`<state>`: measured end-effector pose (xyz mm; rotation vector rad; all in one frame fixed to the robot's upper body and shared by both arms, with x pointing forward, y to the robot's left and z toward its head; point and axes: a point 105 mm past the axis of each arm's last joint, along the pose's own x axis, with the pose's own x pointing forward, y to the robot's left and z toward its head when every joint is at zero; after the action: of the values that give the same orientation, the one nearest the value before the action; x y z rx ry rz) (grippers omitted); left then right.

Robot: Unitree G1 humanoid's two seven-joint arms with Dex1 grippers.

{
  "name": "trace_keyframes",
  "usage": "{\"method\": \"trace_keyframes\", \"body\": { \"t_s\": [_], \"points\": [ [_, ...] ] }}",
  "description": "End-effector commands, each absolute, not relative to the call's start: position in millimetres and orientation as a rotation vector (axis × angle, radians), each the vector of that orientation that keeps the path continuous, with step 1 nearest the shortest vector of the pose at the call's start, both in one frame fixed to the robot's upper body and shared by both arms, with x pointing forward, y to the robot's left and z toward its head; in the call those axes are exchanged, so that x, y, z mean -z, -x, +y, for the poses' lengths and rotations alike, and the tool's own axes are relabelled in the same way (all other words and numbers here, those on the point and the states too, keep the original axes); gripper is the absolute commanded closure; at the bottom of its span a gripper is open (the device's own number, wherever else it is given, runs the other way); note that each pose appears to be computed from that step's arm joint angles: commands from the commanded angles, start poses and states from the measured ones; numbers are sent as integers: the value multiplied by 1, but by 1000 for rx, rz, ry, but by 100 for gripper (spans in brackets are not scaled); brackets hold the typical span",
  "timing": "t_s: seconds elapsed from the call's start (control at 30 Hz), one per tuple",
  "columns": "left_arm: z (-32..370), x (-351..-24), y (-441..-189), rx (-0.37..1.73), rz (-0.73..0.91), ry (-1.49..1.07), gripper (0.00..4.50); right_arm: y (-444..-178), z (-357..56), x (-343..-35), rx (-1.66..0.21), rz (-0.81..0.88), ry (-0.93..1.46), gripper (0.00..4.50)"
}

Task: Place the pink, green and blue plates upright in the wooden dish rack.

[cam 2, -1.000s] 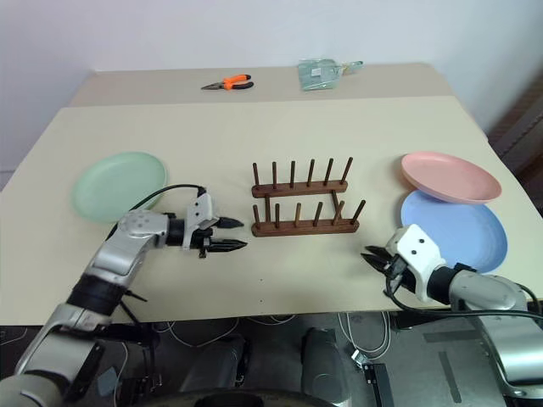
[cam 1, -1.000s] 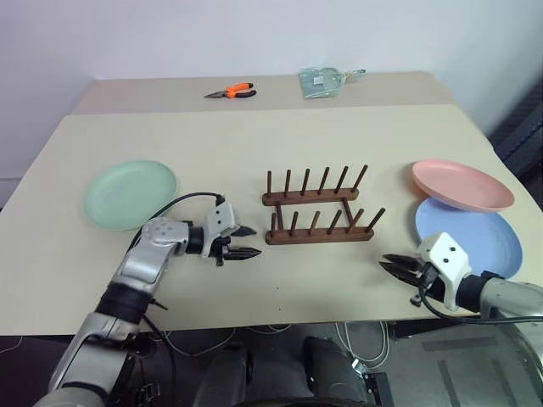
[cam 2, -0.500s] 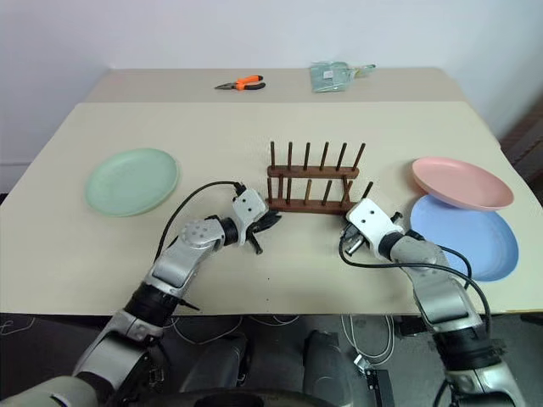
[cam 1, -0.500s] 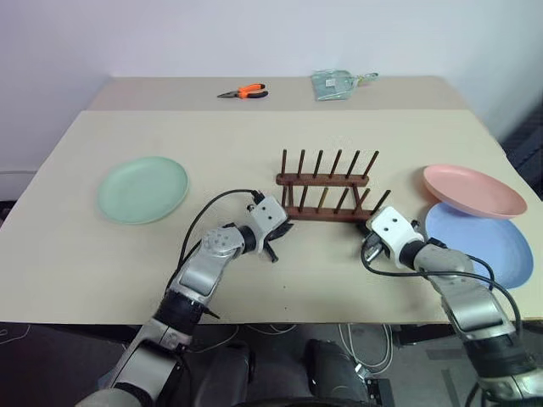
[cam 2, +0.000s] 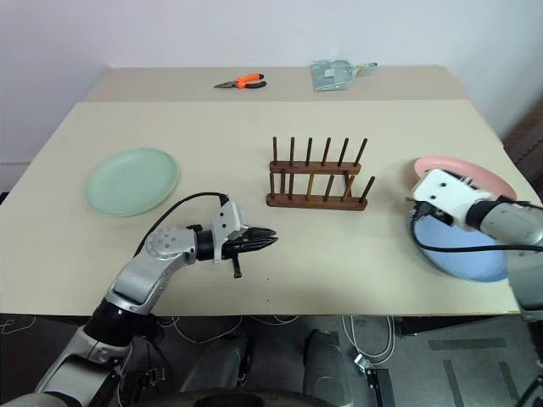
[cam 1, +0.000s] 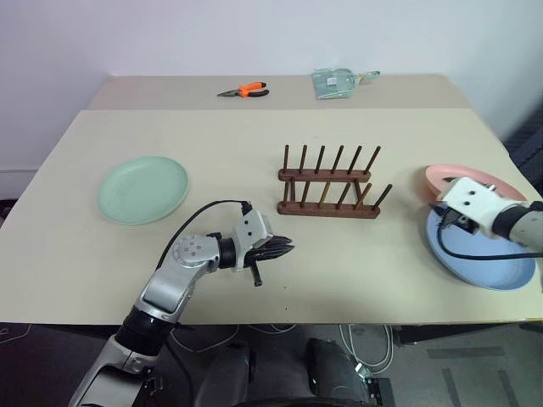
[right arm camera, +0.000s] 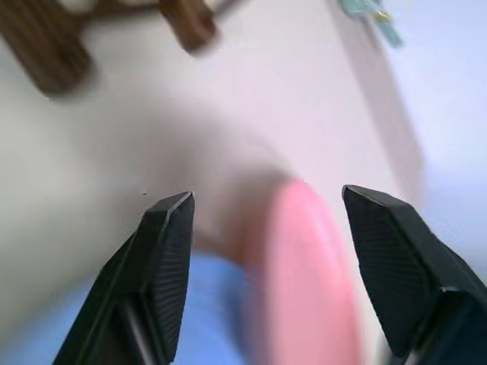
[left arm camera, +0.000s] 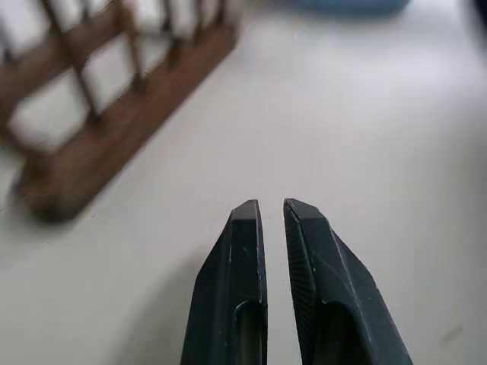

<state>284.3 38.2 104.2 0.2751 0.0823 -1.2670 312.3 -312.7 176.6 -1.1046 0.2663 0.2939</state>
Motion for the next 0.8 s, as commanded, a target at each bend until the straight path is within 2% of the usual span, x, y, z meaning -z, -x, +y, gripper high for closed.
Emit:
{"method": "trace_keyframes", "body": {
  "t_s": [0.03,0.1,0.23,0.37,0.53,0.57,0.67,0.73,0.8],
  "points": [
    [26,-123,-282,1304,7,-258,405,-312,-343,-163,-245,369,1221,124],
    [23,-125,-283,1302,0,-258,405,-316,-357,-151,-221,409,1247,124],
    [23,-126,-281,1301,-8,-259,405,-322,-369,-135,-209,439,1282,235],
    [29,-121,-278,1292,8,-274,405,-328,-362,-146,-199,370,1278,442],
    [32,-117,-275,1289,20,-282,405,-332,-348,-187,-148,221,1307,442],
    [33,-116,-275,1289,22,-283,405,-334,-334,-207,-132,120,1191,442],
    [33,-117,-278,1286,24,-279,405,-329,-277,-271,-238,-222,491,442],
    [33,-117,-278,1287,23,-275,405,-320,-258,-285,-334,-267,264,442],
    [32,-118,-279,1288,21,-269,405,-302,-222,-299,-554,-323,38,442]
  ]
}}
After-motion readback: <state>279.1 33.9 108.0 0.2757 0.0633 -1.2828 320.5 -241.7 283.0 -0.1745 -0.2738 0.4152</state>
